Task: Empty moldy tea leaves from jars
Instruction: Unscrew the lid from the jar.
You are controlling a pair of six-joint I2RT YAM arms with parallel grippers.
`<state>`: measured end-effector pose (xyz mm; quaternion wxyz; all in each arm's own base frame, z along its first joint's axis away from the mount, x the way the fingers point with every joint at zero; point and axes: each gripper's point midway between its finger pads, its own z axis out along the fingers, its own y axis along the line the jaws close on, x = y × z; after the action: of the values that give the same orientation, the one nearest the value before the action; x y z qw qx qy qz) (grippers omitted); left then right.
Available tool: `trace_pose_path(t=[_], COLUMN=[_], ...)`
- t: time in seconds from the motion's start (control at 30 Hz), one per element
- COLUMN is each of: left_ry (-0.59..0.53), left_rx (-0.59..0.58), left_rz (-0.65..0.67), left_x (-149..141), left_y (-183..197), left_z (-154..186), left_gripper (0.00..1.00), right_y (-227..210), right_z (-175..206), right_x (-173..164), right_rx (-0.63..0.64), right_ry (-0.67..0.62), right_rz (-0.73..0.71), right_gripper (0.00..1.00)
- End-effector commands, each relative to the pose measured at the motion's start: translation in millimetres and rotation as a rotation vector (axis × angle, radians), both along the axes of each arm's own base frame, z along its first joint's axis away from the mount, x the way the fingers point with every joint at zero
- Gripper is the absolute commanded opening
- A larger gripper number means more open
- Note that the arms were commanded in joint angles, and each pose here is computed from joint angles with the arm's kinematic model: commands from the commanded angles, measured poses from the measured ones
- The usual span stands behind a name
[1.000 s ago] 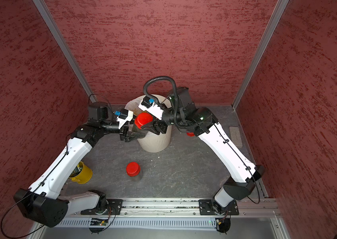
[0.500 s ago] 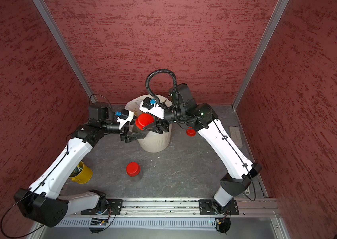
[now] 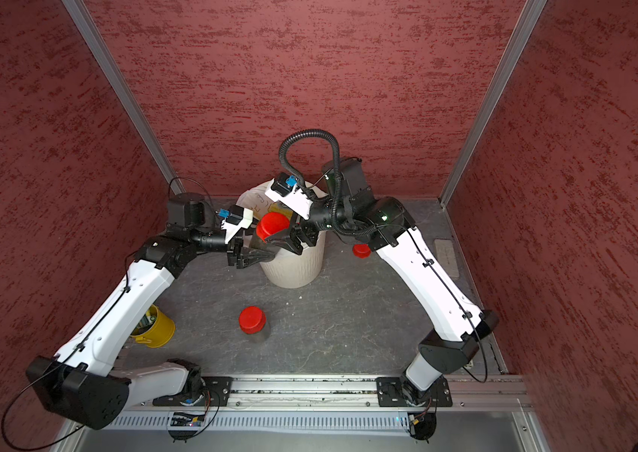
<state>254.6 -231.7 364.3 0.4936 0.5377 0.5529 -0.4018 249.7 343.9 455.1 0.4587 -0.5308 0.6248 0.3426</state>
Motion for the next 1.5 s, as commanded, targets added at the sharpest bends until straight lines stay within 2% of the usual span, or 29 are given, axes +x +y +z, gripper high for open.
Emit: trace_pose_path(t=[0.0, 0.17, 0.33, 0.5, 0.83, 1.03, 1.13, 1.47], left_ry=[-0.017, -0.016, -0.020, -0.021, -0.025, -0.028, -0.028, -0.029], left_rx=[-0.013, -0.012, -0.012, -0.013, -0.014, -0.015, -0.015, -0.015], left_rz=[-0.001, 0.001, 0.006, 0.004, 0.004, 0.003, 0.004, 0.003], left_x=[0, 0, 1, 1, 0, -1, -1, -2], left_y=[1, 1, 1, 1, 1, 2, 2, 2], left_z=[11, 10, 11, 11, 12, 13, 13, 13], left_gripper=[0.69, 0.69, 0.69, 0.69, 0.69, 0.69, 0.69, 0.69], right_y=[-5, -8, -6, 2, 4, 5, 6, 3], right_z=[26, 30, 19, 2, -6, -8, -7, -14], right_x=[-2, 9, 8, 6, 11, 10, 8, 8], right_rx=[0.085, 0.117, 0.092, 0.043, 0.029, 0.026, 0.030, 0.000], right_ry=[0.018, 0.119, 0.172, 0.202, 0.222, 0.226, 0.222, 0.179], right_rz=[-0.103, -0.282, -0.380, -0.426, -0.482, -0.470, -0.460, -0.430], right_gripper=[0.99, 0.98, 0.96, 0.94, 0.91, 0.79, 0.68, 0.54])
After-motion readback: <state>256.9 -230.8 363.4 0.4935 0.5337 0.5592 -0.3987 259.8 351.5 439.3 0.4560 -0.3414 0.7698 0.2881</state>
